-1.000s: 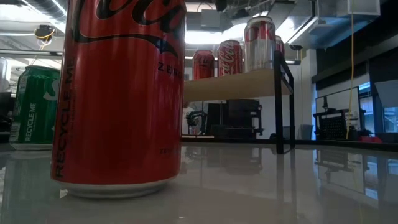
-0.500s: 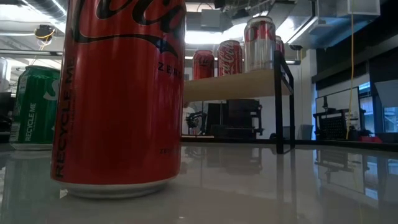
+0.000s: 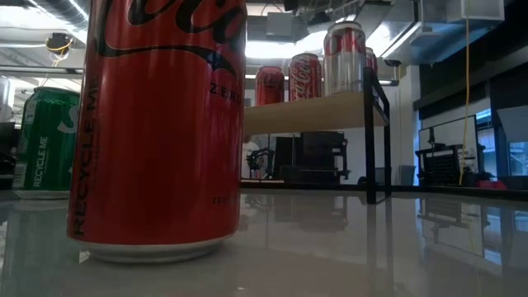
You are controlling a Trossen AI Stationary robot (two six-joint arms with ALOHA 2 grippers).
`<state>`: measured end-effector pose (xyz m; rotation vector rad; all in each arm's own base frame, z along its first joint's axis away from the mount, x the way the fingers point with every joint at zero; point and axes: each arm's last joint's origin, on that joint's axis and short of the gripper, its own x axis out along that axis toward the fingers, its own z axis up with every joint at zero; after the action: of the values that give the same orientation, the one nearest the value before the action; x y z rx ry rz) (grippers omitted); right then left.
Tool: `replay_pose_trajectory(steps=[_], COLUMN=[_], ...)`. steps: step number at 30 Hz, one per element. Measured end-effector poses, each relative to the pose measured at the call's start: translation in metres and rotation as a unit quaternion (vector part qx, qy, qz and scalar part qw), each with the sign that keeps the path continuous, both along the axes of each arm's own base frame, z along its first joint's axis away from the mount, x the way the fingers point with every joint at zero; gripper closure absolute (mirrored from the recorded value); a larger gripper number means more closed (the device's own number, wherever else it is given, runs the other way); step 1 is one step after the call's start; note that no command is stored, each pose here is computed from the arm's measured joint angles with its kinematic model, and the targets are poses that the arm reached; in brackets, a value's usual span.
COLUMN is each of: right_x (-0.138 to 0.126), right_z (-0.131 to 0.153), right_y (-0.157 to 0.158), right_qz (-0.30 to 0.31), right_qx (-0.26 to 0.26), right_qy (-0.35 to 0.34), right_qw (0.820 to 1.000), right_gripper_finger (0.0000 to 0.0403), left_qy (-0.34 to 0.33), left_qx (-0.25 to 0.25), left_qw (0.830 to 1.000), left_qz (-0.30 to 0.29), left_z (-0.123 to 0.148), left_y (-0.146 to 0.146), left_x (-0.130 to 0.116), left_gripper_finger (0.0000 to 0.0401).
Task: Place canned beverage on shelf
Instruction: Put the red-white soda can on the shelf aligned with the other red-white soda cans
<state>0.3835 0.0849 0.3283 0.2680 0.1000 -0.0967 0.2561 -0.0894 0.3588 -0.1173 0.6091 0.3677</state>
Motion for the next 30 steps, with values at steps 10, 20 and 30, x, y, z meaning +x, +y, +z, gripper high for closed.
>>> replay_pose_trajectory(steps=[10,20,30], right_x=[0.0000,0.0002,0.0004], right_z=[0.0000,0.0002,0.0019], right_y=[0.0000,0.0013,0.0024], right_qz=[-0.001,0.022,0.042], right_qx=[0.000,0.005,-0.014], right_qy=[0.000,-0.002,-0.009], right_qw=[1.000,1.000,0.999], right_gripper_finger=[0.0091,0.0091,0.0091], left_qy=[0.005,0.015,-0.005], left_qx=[0.005,0.017,0.033], left_qw=[1.000,0.999,0.997], left_qz=[-0.011,-0.044,-0.068], left_z=[-0.0001,0.0001,0.0037], left_y=[-0.0002,-0.0015,-0.0025], left_x=[0.0000,0.0007,0.0063], left_gripper_finger=[0.0105,0.0067,0.0069])
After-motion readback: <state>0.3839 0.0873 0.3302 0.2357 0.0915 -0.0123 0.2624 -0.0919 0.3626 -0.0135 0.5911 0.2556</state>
